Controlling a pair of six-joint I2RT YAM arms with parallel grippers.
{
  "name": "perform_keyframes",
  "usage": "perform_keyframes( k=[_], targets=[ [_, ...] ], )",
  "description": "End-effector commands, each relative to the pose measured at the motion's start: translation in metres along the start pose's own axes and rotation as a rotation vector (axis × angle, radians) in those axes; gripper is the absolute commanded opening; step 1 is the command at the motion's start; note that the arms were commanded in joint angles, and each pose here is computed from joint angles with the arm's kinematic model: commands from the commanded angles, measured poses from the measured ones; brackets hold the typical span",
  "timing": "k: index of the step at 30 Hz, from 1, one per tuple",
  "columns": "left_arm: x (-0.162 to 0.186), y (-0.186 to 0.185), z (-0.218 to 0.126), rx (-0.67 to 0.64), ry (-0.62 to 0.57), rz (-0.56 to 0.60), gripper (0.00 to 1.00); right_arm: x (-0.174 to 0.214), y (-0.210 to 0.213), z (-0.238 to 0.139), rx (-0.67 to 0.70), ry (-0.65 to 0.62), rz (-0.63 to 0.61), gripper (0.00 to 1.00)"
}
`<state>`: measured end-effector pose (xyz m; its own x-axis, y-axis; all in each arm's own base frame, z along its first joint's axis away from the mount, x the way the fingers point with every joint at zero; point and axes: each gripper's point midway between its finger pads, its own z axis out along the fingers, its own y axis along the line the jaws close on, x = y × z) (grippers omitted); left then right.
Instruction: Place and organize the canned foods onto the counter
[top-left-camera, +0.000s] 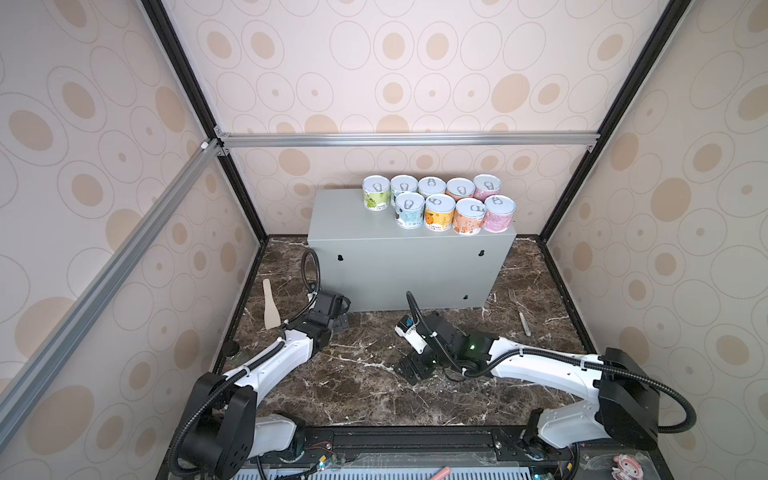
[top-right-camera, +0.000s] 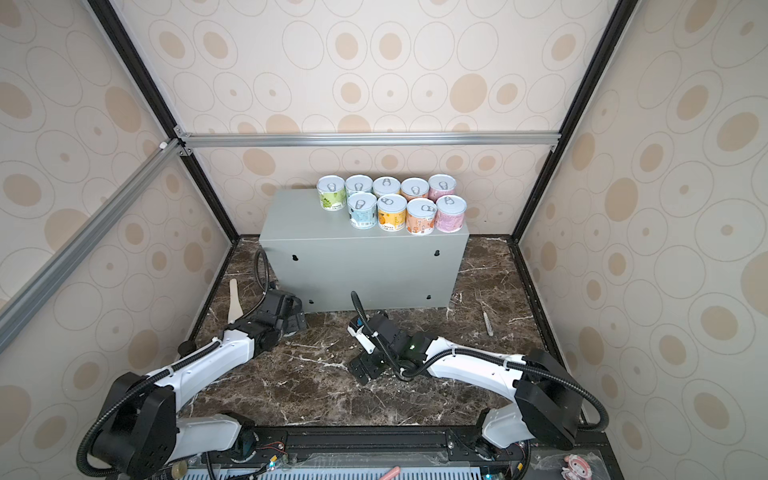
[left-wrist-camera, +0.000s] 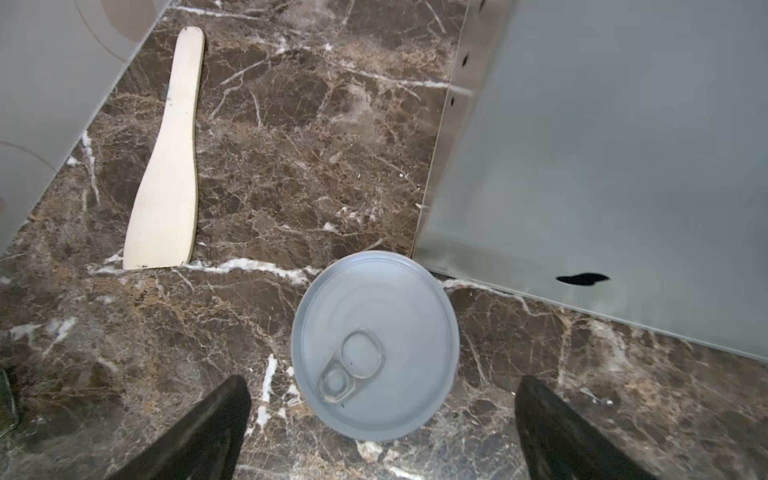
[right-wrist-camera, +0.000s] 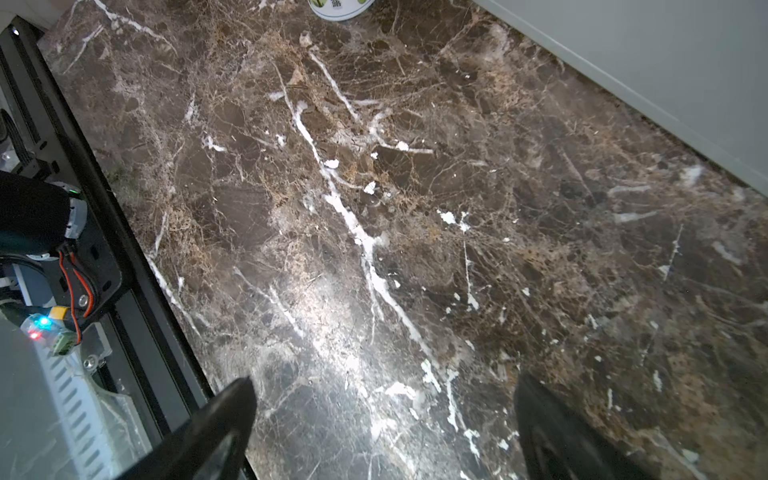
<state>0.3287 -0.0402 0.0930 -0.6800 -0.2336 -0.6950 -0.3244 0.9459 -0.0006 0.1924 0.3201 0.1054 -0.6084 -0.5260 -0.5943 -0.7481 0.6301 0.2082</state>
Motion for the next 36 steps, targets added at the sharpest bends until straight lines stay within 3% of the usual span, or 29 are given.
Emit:
perform_keyframes(
  k=[1, 24, 31, 36],
  targets=[
    [-0.011, 0.001, 0.006, -0.019, -0.045, -0.062, 0.99, 0.005, -0.001, 0.007, -0.01, 0.018, -0.023, 0.99],
    [0.001, 0.009, 0.052, -0.059, -0.022, -0.106, 0.93, 0.007, -0.01, 0.022, -0.038, 0.056, 0.008, 0.99],
    [-0.005, 0.015, 0.055, -0.046, -0.026, -0.137, 0.82, 0.004, -0.012, 0.019, -0.033, 0.05, 0.011, 0.99],
    [-0.004, 0.015, 0.053, -0.031, -0.031, -0.142, 0.67, 0.003, -0.013, 0.016, -0.03, 0.047, 0.011, 0.99]
  ],
)
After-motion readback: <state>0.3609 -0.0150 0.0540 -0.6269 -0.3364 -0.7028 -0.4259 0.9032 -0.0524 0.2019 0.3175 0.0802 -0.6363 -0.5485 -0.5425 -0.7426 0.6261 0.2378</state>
